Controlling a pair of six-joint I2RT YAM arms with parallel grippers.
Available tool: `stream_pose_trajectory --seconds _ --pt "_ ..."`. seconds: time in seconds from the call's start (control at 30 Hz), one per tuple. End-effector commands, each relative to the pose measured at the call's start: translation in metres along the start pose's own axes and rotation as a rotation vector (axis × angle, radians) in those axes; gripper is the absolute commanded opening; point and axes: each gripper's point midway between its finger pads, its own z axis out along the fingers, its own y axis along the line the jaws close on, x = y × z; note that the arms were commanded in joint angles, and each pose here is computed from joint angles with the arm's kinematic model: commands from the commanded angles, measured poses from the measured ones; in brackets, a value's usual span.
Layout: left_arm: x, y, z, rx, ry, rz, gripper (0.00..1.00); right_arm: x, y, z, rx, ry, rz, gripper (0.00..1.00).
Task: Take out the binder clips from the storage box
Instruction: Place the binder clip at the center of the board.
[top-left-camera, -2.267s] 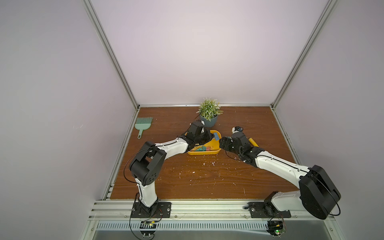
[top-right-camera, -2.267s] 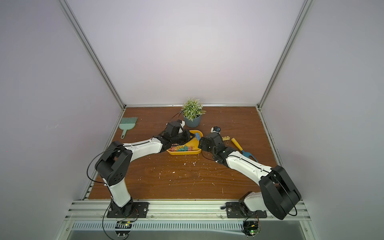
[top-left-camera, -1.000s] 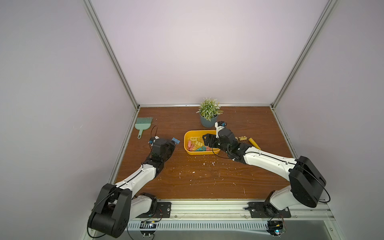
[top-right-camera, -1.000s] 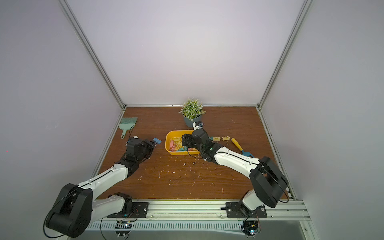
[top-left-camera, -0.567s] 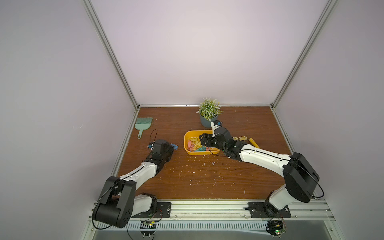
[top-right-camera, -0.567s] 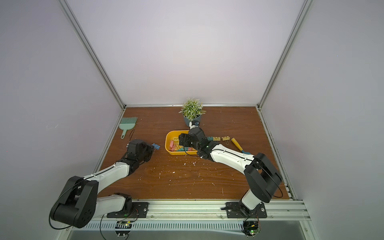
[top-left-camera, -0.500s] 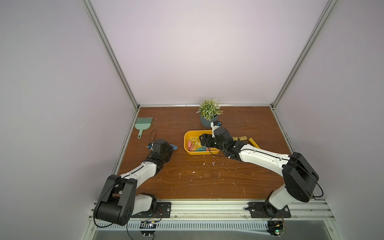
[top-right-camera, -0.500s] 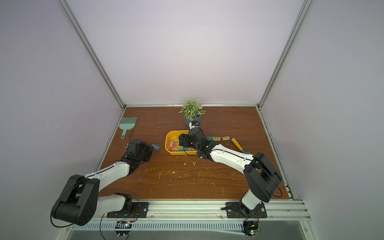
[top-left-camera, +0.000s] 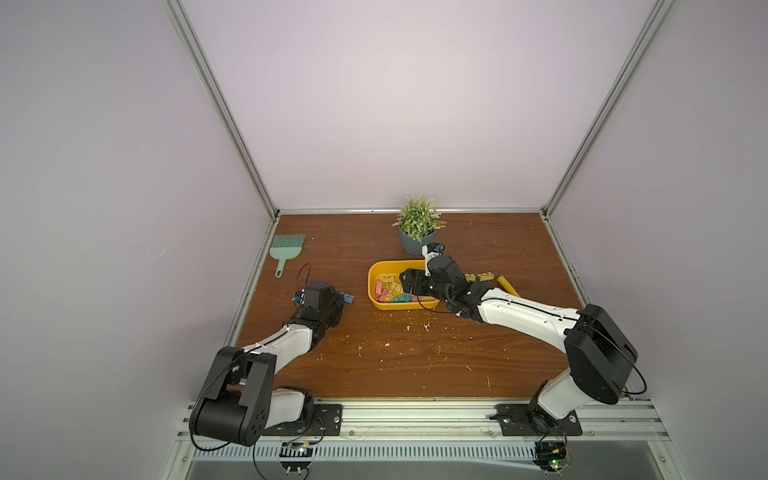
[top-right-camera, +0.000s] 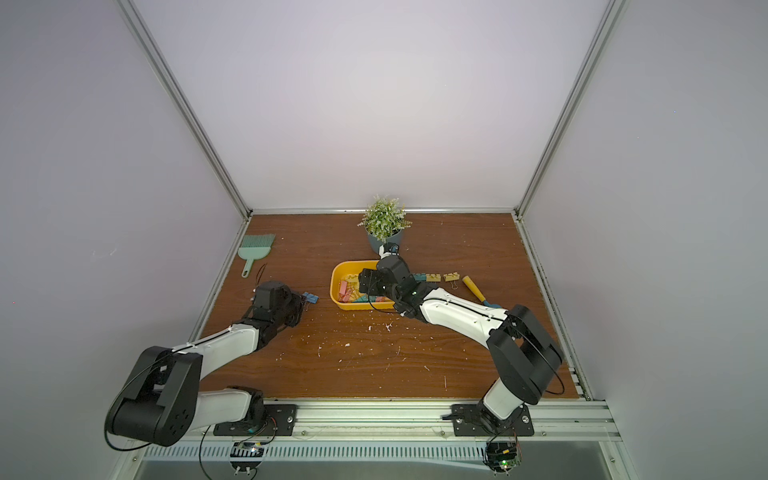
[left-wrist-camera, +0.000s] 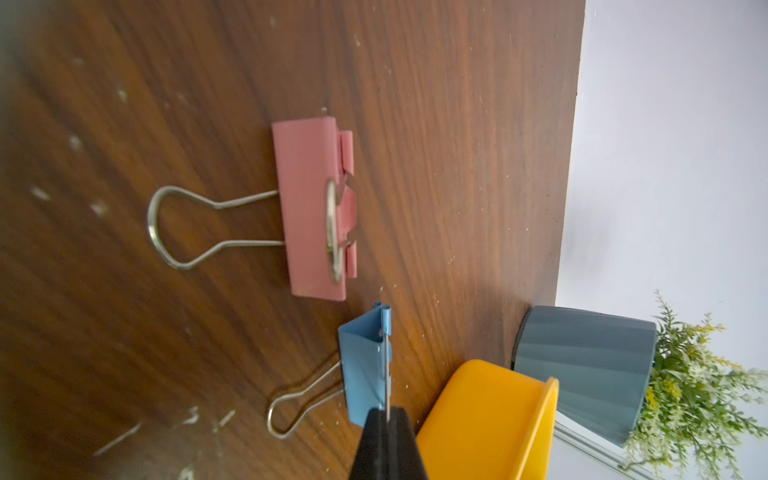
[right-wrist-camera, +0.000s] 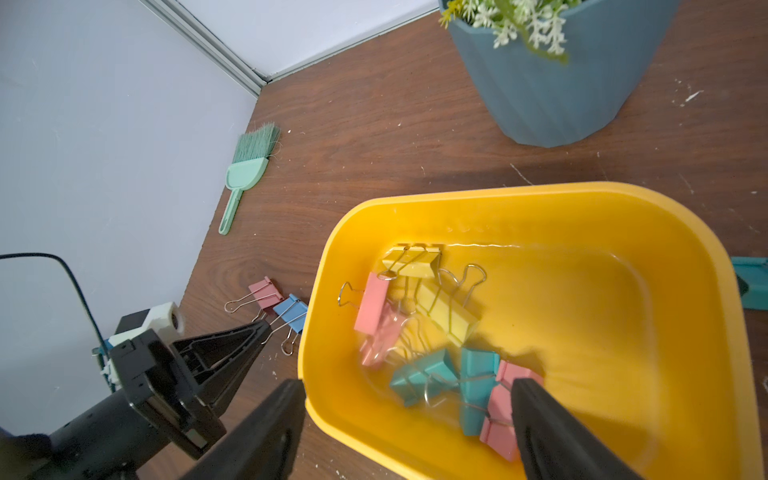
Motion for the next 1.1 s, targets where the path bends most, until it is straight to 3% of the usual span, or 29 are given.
stream_pose_trajectory --seconds 0.0,0.37,0.47,0.63,0.93,1.03,1.07 --pt "-0.008 0.012 -0.001 -0.025 -0.035 -0.035 0.04 -0.008 0.008 -0.005 -0.011 -0.019 0.000 0.84" --pt "-0.013 0.003 0.003 0.007 -0.054 -0.059 0.04 -0.009 0.005 -0.007 0.004 -0.019 0.001 0.85" --pt "-0.014 0.001 0.002 0.011 -0.057 -0.055 0.09 -0.009 0.005 -0.007 0.005 -0.019 0.001 0.85" --pt "-0.014 -0.004 -0.002 0.024 -0.059 -0.034 0.30 -0.009 0.005 -0.007 0.009 -0.019 -0.002 0.85" --pt "-0.014 -0.017 -0.026 0.050 -0.057 0.037 0.45 -0.016 -0.001 -0.016 0.034 -0.054 -0.015 0.86" --pt "-0.017 -0.039 -0.039 0.109 -0.080 0.158 0.46 -0.021 -0.002 -0.023 0.036 -0.084 -0.021 0.86" --pt "-0.020 -0.045 -0.043 0.110 -0.092 0.190 0.52 -0.023 -0.002 -0.025 0.034 -0.096 -0.022 0.86"
